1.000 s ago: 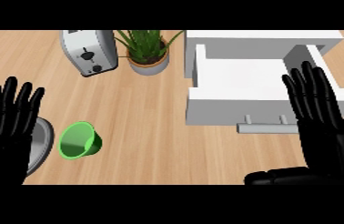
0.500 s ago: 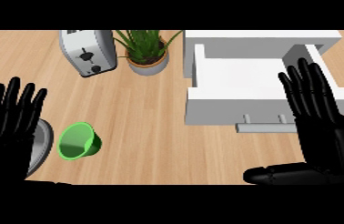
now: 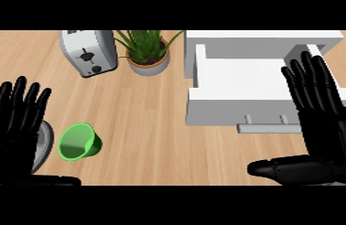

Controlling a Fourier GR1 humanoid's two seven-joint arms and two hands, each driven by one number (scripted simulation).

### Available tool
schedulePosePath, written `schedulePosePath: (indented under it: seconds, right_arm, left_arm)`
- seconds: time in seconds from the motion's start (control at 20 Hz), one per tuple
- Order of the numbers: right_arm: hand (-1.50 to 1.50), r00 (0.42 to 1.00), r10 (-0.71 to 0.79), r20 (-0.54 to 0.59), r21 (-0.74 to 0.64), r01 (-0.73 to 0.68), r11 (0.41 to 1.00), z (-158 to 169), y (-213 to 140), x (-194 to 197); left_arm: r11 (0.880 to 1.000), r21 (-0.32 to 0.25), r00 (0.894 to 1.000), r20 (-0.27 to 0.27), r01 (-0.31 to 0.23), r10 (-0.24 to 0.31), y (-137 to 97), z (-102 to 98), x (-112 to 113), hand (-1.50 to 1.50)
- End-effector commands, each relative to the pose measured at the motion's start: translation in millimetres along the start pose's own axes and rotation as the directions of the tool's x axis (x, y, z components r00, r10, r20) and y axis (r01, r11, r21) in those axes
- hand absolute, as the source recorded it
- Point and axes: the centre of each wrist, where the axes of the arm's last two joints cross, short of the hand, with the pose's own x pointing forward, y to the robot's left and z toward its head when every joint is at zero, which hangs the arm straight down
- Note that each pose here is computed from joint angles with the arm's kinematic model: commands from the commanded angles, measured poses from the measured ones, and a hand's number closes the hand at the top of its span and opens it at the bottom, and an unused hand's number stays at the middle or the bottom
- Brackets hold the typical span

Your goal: Pick up the cup, place it into the drawer and close the drawer

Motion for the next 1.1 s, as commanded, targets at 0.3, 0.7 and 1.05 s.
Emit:
schedulePosePath:
  seconds: [0.3,0.7,1.05]
  right_arm:
    - [-1.50,1.000,0.009,0.007,-0.016,-0.009,1.000,-10,-3,-5]
    - [-1.50,1.000,0.009,0.019,-0.021,-0.009,1.000,-15,-14,-3]
    - [-1.50,1.000,0.014,-0.005,-0.008,-0.014,1.000,1,5,-8]
  left_arm:
    - [0.998,0.057,0.998,-0.048,0.030,-0.027,13,36,-12,-1.50]
    - [0.993,0.103,0.989,-0.142,0.065,-0.050,42,43,-46,-1.50]
    - [0.987,0.136,0.983,-0.172,0.086,-0.062,50,52,-101,-1.50]
